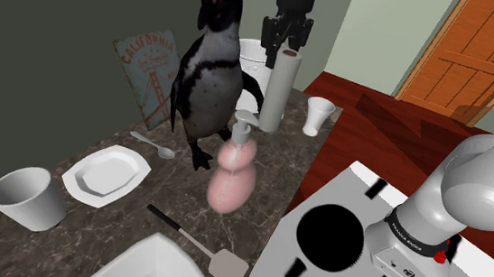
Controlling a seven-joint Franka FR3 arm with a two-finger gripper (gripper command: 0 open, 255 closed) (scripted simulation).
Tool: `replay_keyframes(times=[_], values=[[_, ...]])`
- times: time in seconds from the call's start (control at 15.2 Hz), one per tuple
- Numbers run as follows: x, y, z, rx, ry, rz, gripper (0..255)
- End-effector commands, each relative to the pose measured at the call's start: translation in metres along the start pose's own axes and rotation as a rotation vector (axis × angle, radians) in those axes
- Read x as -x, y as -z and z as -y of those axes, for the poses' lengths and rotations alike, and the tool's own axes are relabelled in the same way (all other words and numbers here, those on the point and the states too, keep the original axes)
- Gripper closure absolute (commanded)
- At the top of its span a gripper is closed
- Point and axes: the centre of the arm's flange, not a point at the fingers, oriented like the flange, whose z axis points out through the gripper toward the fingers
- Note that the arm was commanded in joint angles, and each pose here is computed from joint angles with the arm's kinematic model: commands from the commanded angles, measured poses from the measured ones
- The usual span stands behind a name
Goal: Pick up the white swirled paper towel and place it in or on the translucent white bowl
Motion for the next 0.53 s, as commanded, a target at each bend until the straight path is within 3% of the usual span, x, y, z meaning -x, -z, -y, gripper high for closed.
replay_keyframes(times=[0.0, 0.46], values=[[0.0, 0.01, 0.0, 0.0, 0.0, 0.0, 255], [0.002, 0.046, 0.002, 0.0, 0.0, 0.0, 255]])
